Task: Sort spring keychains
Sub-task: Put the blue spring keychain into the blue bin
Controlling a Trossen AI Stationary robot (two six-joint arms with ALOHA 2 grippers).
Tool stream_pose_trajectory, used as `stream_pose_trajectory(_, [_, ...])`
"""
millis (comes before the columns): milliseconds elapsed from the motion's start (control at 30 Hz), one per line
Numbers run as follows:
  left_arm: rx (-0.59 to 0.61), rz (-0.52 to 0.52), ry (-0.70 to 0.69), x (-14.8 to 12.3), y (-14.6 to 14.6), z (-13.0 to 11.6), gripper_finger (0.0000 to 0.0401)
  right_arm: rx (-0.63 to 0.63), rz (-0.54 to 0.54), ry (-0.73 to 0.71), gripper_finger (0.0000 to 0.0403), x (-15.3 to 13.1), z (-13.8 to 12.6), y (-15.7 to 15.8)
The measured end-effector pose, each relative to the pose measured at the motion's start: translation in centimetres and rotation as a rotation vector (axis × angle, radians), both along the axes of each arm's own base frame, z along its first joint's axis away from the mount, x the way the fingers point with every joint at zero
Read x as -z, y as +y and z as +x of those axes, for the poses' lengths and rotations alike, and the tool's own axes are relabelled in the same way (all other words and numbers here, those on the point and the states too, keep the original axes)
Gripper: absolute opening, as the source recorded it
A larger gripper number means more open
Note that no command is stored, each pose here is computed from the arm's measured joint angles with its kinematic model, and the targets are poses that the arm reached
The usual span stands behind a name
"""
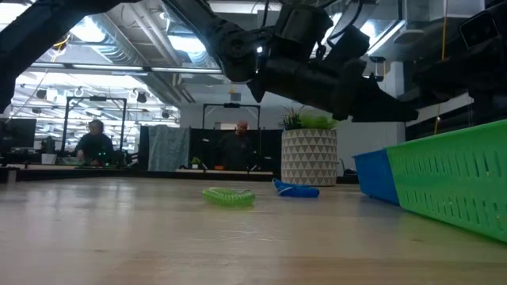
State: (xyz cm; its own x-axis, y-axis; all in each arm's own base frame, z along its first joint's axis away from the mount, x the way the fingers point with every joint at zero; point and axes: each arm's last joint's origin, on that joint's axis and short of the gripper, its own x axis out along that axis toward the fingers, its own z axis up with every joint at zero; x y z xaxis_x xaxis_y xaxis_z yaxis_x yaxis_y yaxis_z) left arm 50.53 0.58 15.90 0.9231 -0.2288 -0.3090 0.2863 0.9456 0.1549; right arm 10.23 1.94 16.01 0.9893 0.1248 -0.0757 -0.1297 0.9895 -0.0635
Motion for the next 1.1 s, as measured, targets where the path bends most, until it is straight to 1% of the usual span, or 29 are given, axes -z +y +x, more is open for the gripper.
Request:
stream_pose_trajectory(133, [-0.003, -0.006, 0.055, -0.4, 0.3, -0.3, 0.0160, 0.000, 0.000, 0.000, 0.0136, 0.0, 0.0, 0.0])
stream_pose_trajectory(200, [-0.007, 0.003, 0.070, -1.5, 0.7, -0.7, 0.0168, 0.000, 0.000, -0.001, 0.0136, 0.0, 0.0, 0.0])
stream_pose_trajectory(300, [-0.011, 0.026, 0.130, -3.1, 1.5, -1.7, 0.0170, 0.000, 0.000, 0.000, 0.0136, 0.0, 0.0, 0.0])
stream_pose_trajectory(433, [-0.029, 0.034, 0.265, -3.9, 2.8, -3.1, 0.0164, 0.000, 0.000, 0.000, 0.0136, 0.0, 0.0, 0.0])
stream_pose_trajectory(500, [-0.032, 0.031, 0.329, -3.9, 3.4, -3.8, 0.0161, 0.000, 0.000, 0.000, 0.0136, 0.0, 0.0, 0.0])
stream_pose_trajectory(600, [0.006, -0.016, 0.424, -2.8, 4.0, -4.6, 0.0159, 0.000, 0.000, 0.000, 0.0136, 0.0, 0.0, 0.0])
stream_pose_trajectory(667, [0.029, -0.047, 0.422, -2.0, 4.3, -4.9, 0.0159, 0.000, 0.000, 0.000, 0.0136, 0.0, 0.0, 0.0])
stream_pose_trajectory(733, [0.018, -0.073, 0.420, -1.4, 4.6, -5.3, 0.0159, 0.000, 0.000, 0.000, 0.0136, 0.0, 0.0, 0.0])
stream_pose_trajectory(767, [0.007, -0.086, 0.425, -1.4, 4.7, -5.7, 0.0159, 0.000, 0.000, 0.000, 0.0136, 0.0, 0.0, 0.0])
stream_pose_trajectory(833, [-0.007, -0.084, 0.386, -2.2, 5.1, -6.0, 0.0159, 0.000, 0.000, 0.000, 0.0136, 0.0, 0.0, 0.0])
stream_pose_trajectory(900, [-0.013, -0.085, 0.385, -2.8, 5.2, -6.9, 0.0157, 0.000, 0.000, 0.000, 0.0136, 0.0, 0.0, 0.0])
stream_pose_trajectory(1000, [-0.022, -0.083, 0.381, -2.8, 5.2, -8.2, 0.0152, 0.000, 0.000, 0.000, 0.0136, 0.0, 0.0, 0.0])
stream_pose_trajectory(1100, [-0.030, -0.072, 0.320, -3.3, 5.2, -9.5, 0.0147, -0.001, 0.000, -0.001, 0.0136, 0.0, 0.0, 0.0])
